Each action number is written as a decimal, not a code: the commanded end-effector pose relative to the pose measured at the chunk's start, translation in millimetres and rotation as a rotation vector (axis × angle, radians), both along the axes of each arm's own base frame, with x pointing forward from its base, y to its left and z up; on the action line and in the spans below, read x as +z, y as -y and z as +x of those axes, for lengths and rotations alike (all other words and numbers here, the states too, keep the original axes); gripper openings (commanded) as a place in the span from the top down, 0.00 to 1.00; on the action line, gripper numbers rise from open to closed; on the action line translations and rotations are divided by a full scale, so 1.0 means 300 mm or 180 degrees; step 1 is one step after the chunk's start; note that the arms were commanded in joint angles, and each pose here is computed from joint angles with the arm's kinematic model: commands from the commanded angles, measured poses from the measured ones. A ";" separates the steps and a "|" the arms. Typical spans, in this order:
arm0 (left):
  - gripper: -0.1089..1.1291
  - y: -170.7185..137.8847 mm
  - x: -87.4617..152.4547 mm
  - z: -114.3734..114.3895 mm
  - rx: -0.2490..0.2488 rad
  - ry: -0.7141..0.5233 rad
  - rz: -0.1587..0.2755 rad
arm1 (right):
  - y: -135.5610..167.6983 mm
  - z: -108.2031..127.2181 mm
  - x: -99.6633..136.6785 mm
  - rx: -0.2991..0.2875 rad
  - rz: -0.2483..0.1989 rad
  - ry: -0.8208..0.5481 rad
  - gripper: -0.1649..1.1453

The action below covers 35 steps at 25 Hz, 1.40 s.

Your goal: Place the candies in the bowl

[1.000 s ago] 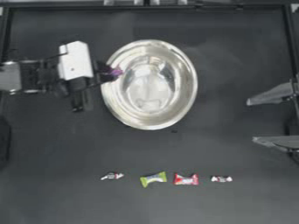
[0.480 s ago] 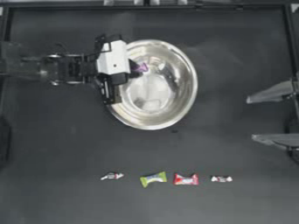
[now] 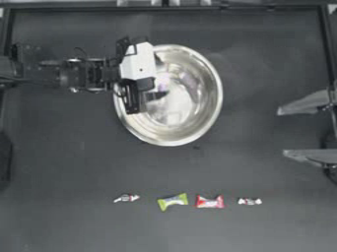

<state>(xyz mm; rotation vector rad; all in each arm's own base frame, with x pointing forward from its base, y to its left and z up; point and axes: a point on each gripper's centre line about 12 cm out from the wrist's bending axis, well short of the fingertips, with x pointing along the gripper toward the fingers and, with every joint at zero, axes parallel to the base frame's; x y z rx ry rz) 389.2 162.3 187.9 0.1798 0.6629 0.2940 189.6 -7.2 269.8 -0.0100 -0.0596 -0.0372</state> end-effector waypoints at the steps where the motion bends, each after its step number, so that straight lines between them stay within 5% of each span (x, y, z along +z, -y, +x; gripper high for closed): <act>1: 0.10 -0.002 0.082 0.003 0.0016 0.0211 0.0045 | 0.002 0.008 0.009 -0.0007 0.0009 0.0010 0.12; 10: 0.13 0.100 0.241 -0.111 -0.0034 0.0591 0.0037 | 0.007 0.000 0.007 -0.0038 0.0060 0.0017 0.12; 19: 0.14 0.376 0.419 -0.337 -0.0537 0.1242 -0.0071 | 0.013 -0.004 -0.006 -0.0076 0.0117 -0.0156 0.12; 24: 0.14 0.449 0.402 -0.464 -0.0686 0.1451 -0.0212 | 0.018 -0.019 -0.004 -0.0104 0.0130 -0.0194 0.12; 29: 0.14 0.467 0.353 -0.513 -0.0720 0.1424 -0.0268 | 0.019 -0.024 0.005 -0.0111 0.0157 -0.0319 0.12; 35: 0.14 0.479 0.325 -0.541 -0.0753 0.1431 -0.0301 | 0.014 0.001 0.022 -0.0083 0.0290 -0.1080 0.12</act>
